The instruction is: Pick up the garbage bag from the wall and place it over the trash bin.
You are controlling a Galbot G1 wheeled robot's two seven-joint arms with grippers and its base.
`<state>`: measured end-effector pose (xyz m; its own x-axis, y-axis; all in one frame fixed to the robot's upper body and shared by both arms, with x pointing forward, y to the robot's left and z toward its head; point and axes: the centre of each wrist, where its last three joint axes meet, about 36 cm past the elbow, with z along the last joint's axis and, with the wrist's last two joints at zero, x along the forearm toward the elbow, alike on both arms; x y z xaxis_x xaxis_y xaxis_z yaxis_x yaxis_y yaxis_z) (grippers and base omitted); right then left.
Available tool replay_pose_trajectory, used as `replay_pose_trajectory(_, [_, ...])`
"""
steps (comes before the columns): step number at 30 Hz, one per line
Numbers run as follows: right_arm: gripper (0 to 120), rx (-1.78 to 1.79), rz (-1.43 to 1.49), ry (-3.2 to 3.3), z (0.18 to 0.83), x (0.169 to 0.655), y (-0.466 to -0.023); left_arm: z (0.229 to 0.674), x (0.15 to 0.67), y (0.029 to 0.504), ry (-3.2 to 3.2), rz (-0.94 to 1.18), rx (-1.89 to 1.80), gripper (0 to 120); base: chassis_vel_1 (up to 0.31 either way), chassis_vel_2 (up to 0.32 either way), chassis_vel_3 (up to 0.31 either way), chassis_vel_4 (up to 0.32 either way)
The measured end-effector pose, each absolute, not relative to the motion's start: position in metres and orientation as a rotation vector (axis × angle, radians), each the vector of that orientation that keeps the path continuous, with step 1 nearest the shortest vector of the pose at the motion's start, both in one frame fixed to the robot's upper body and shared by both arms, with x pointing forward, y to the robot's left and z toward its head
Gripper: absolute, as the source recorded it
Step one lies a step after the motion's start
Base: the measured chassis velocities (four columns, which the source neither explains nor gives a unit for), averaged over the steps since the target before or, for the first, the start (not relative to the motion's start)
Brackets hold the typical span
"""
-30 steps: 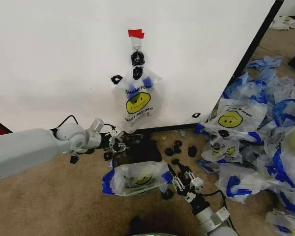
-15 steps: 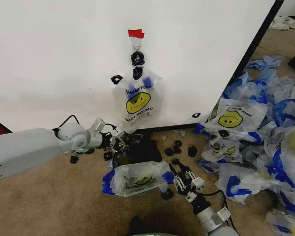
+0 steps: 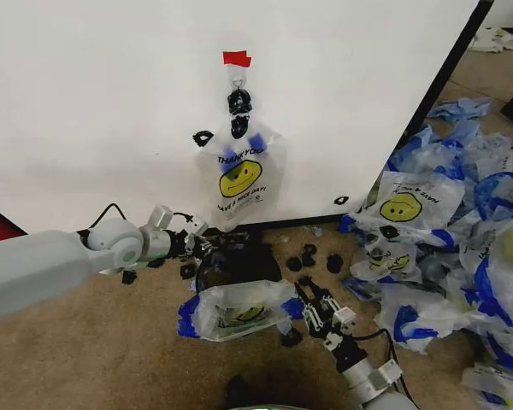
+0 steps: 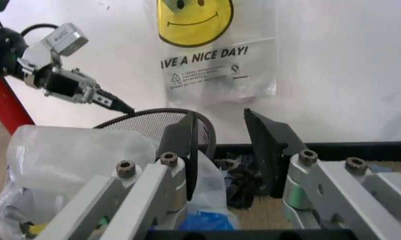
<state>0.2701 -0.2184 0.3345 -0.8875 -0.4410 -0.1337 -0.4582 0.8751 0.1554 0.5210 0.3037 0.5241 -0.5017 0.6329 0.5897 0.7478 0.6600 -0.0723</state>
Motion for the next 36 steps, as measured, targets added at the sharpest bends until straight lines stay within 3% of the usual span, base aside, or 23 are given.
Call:
replay_pose_trajectory(11, [26,-0.711,0.289,2.95,0.334,0.268,-0.218,0.527,0.516,0.293,-2.312,-0.249,-1.089,0,0.0,0.0,0.0,0.0])
replay_pose_trajectory(15, [25,-0.711,0.288,2.949,0.334,0.268,-0.218,0.541,0.509,0.288,-2.337,-0.226,-1.121,18,0.0,0.0,0.0,0.0])
replay_pose_trajectory(19, [25,-0.713,0.289,2.945,0.336,0.269,-0.217,0.545,0.509,0.287,-2.347,-0.226,-1.125,28,0.0,0.0,0.0,0.0])
replay_pose_trajectory(36, [22,-0.706,0.287,2.95,0.336,0.269,-0.219,0.513,0.531,0.316,-2.316,-0.303,-1.053,93,0.0,0.0,0.0,0.0])
